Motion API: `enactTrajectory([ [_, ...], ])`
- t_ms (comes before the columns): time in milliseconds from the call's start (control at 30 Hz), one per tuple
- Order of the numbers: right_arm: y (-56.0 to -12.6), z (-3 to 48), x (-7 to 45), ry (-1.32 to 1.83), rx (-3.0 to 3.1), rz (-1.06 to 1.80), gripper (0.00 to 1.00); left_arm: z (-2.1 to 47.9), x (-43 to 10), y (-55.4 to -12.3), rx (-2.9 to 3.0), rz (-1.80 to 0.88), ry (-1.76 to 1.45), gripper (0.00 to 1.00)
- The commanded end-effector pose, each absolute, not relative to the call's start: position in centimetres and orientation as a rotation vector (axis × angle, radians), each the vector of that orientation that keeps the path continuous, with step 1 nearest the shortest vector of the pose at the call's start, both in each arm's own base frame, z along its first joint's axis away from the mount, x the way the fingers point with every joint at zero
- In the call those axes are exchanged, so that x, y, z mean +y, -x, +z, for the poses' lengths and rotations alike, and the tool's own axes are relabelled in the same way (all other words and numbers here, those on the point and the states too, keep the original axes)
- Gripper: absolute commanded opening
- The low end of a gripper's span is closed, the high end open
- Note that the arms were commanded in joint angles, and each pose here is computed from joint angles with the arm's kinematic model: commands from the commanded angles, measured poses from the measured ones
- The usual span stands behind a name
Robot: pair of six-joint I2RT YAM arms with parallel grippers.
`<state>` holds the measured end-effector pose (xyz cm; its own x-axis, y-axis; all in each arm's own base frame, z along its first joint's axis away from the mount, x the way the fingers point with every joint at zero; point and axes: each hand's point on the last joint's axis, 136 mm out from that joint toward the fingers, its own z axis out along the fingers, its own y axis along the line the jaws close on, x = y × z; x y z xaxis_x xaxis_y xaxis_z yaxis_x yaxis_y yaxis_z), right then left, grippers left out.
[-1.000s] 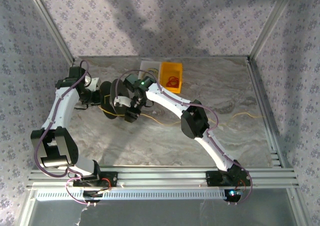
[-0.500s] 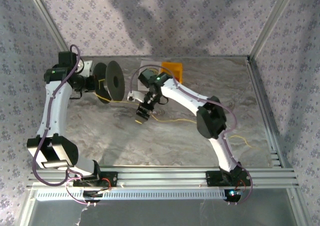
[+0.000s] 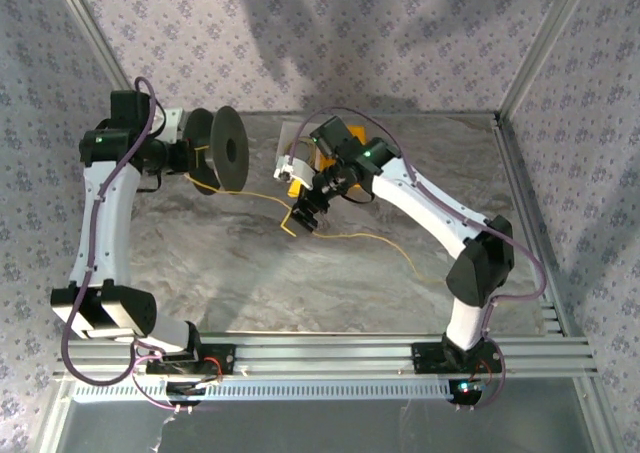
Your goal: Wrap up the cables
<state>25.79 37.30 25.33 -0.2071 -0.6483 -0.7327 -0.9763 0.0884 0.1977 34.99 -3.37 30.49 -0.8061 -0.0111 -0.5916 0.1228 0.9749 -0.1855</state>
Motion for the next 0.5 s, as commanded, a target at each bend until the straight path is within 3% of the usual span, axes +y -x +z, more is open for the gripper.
enactTrajectory([
  [0, -24.9, 24.6, 36.1, 1.556, 1.946, 0.915, 0.98, 37.1, -4.2, -33.7, 2.299, -0.312, -0.097, 0.00],
  [67, -24.6, 23.9, 35.5, 1.537, 1.969, 0.900, 0.93, 38.4, -4.5, -33.2, 2.268, -0.323, -0.102, 0.00],
  [133, -24.1, 23.2, 34.8, 1.522, 1.997, 0.889, 0.80, 39.7, -4.6, -32.7, 2.240, -0.328, -0.102, 0.00],
  [367, -23.4, 20.2, 32.7, 1.464, 2.071, 0.780, 0.04, 44.5, -4.7, -30.9, 2.127, -0.327, -0.112, 0.00],
  [467, -24.6, 19.9, 31.8, 1.408, 2.084, 0.769, 0.00, 45.6, -5.2, -30.5, 2.100, -0.364, -0.124, 0.00],
])
